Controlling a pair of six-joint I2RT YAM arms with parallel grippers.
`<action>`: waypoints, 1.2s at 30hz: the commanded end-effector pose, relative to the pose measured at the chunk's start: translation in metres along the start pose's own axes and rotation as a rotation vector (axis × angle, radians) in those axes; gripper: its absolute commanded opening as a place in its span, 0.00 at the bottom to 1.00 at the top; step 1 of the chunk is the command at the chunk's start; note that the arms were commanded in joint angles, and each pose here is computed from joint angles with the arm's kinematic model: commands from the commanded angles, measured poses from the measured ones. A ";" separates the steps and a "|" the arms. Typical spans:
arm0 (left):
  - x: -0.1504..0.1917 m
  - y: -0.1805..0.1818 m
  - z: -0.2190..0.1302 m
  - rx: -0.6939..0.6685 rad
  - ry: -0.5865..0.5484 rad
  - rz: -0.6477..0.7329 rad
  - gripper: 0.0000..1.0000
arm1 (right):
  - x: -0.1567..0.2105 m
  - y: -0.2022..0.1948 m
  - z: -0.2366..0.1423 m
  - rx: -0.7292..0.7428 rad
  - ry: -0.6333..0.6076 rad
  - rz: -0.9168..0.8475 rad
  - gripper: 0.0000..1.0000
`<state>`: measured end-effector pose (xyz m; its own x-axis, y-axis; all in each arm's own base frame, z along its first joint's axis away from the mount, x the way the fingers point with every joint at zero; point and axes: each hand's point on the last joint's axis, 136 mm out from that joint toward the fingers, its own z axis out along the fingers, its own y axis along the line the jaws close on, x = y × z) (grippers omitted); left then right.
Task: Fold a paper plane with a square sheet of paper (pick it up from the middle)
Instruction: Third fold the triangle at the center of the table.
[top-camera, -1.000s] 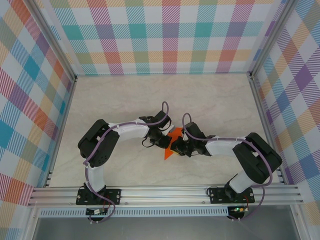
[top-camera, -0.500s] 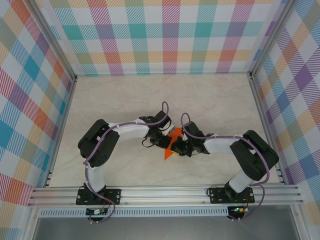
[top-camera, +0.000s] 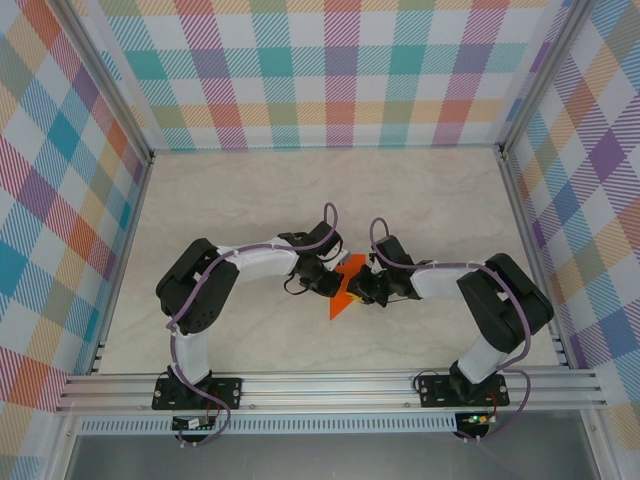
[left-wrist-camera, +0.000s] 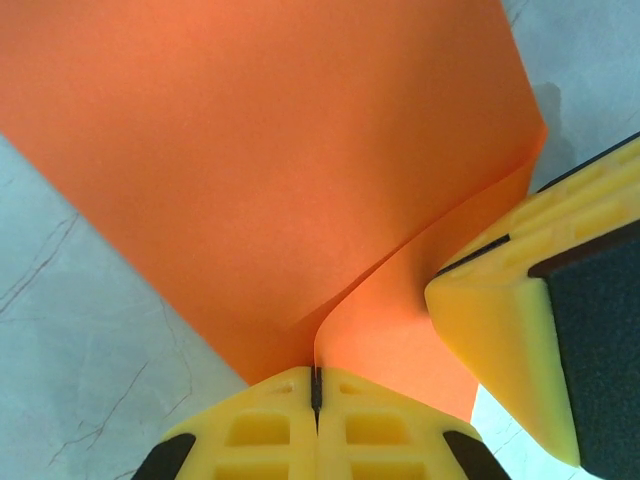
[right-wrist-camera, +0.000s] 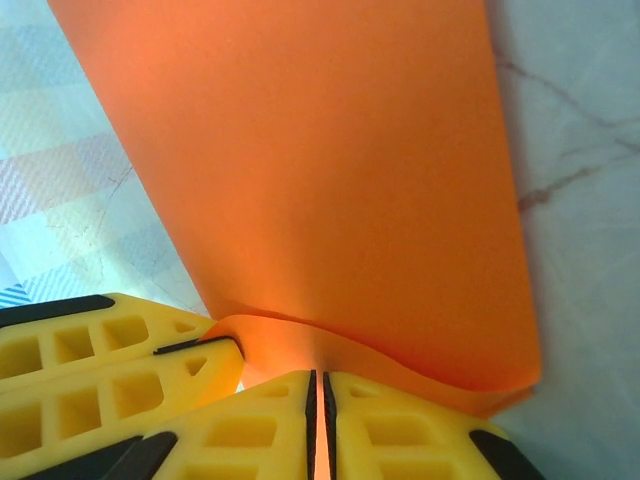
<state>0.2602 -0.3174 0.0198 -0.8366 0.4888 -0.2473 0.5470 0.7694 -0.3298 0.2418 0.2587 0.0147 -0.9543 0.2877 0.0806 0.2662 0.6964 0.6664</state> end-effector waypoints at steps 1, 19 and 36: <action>0.023 0.014 0.015 -0.039 0.094 -0.030 0.01 | 0.011 -0.024 0.001 0.088 0.031 0.013 0.14; 0.024 0.015 0.014 -0.039 0.096 -0.028 0.01 | -0.011 -0.024 -0.009 0.059 0.014 -0.012 0.14; 0.024 0.014 0.012 -0.040 0.094 -0.028 0.01 | -0.033 -0.013 -0.019 0.000 -0.011 -0.011 0.15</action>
<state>0.2602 -0.3174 0.0198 -0.8367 0.4888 -0.2470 0.5469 0.7695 -0.3298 0.2795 0.2287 0.0371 -0.9518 0.3063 0.0162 0.2348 0.6934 0.6813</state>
